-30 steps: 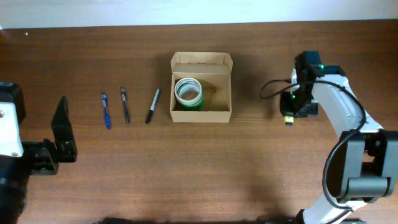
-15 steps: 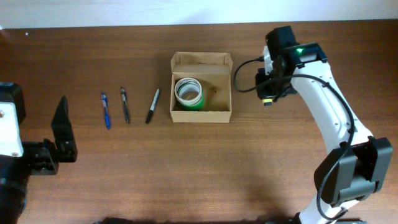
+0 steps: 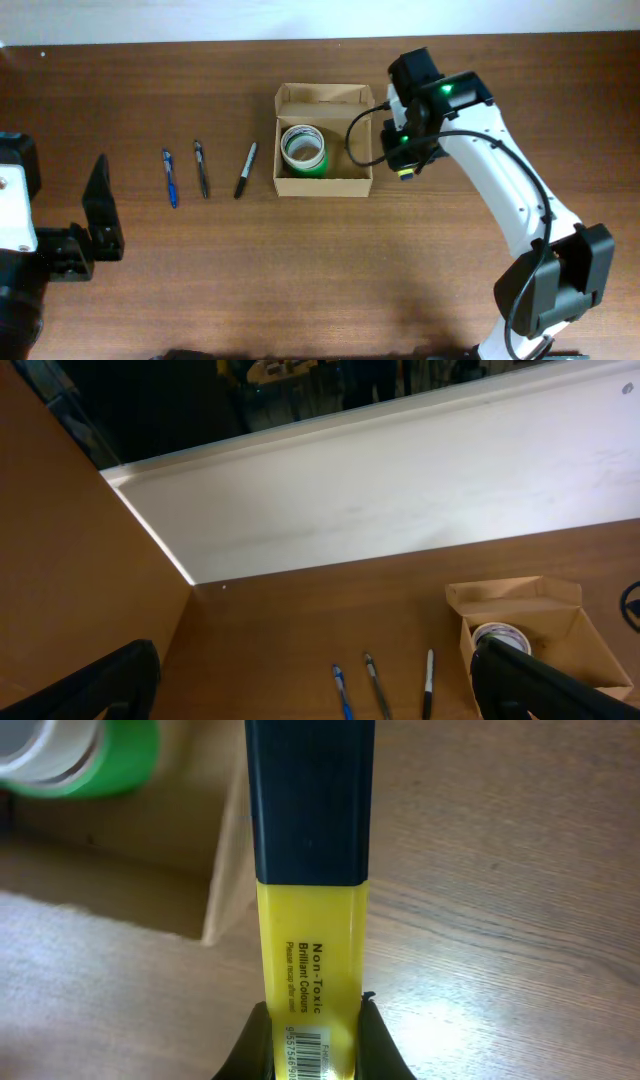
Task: Pack container
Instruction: 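Lift the highlighter and carry it left over the box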
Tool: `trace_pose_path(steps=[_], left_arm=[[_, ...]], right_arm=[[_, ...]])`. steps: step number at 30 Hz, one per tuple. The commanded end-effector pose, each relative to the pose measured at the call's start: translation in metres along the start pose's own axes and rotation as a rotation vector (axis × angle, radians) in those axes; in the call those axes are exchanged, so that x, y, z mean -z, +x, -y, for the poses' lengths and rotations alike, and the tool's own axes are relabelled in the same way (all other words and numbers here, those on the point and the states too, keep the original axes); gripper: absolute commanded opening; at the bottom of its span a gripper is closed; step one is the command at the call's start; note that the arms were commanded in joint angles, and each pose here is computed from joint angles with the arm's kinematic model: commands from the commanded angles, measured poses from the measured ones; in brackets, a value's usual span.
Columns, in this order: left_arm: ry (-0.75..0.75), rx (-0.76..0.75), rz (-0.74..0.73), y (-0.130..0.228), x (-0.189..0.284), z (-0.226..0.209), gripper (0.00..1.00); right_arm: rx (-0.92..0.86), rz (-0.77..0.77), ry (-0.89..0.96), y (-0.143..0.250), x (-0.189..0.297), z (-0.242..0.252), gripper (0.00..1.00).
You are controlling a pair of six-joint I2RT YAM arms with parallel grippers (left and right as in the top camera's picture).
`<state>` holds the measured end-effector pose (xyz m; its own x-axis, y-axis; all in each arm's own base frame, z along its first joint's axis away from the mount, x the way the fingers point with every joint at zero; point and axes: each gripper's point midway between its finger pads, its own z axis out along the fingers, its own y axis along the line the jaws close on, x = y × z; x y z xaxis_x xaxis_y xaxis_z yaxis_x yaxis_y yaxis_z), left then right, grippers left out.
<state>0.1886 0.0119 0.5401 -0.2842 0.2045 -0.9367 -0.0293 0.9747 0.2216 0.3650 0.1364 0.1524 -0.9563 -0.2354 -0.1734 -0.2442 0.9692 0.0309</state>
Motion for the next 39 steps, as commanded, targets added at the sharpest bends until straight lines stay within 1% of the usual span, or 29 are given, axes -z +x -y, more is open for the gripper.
trace_pose_path(steps=[1,14,19,22,27,32,39], left_arm=[[0.013,-0.013,-0.009,0.001,-0.004,0.003,0.99],[0.015,-0.016,-0.019,0.003,-0.004,0.004,0.99],[0.015,-0.015,-0.019,0.003,-0.004,0.004,0.99],[0.015,-0.016,-0.020,0.003,-0.004,0.004,0.99],[0.015,-0.017,-0.024,0.004,-0.004,0.004,0.99],[0.016,-0.017,-0.026,0.005,-0.004,0.004,0.99],[0.016,-0.017,-0.026,0.005,-0.004,0.004,0.99]], right_arm=[[0.031,0.037,-0.005,-0.003,0.013,-0.013,0.04],[0.125,0.036,-0.022,0.002,0.013,-0.046,0.04],[0.259,0.047,-0.030,0.004,0.014,-0.063,0.04],[0.323,0.080,-0.035,-0.001,0.014,-0.074,0.04],[0.299,0.154,-0.030,-0.019,0.016,-0.077,0.04],[0.249,0.228,-0.034,-0.041,0.017,-0.068,0.04],[0.212,0.190,-0.019,-0.048,-0.006,-0.053,0.04]])
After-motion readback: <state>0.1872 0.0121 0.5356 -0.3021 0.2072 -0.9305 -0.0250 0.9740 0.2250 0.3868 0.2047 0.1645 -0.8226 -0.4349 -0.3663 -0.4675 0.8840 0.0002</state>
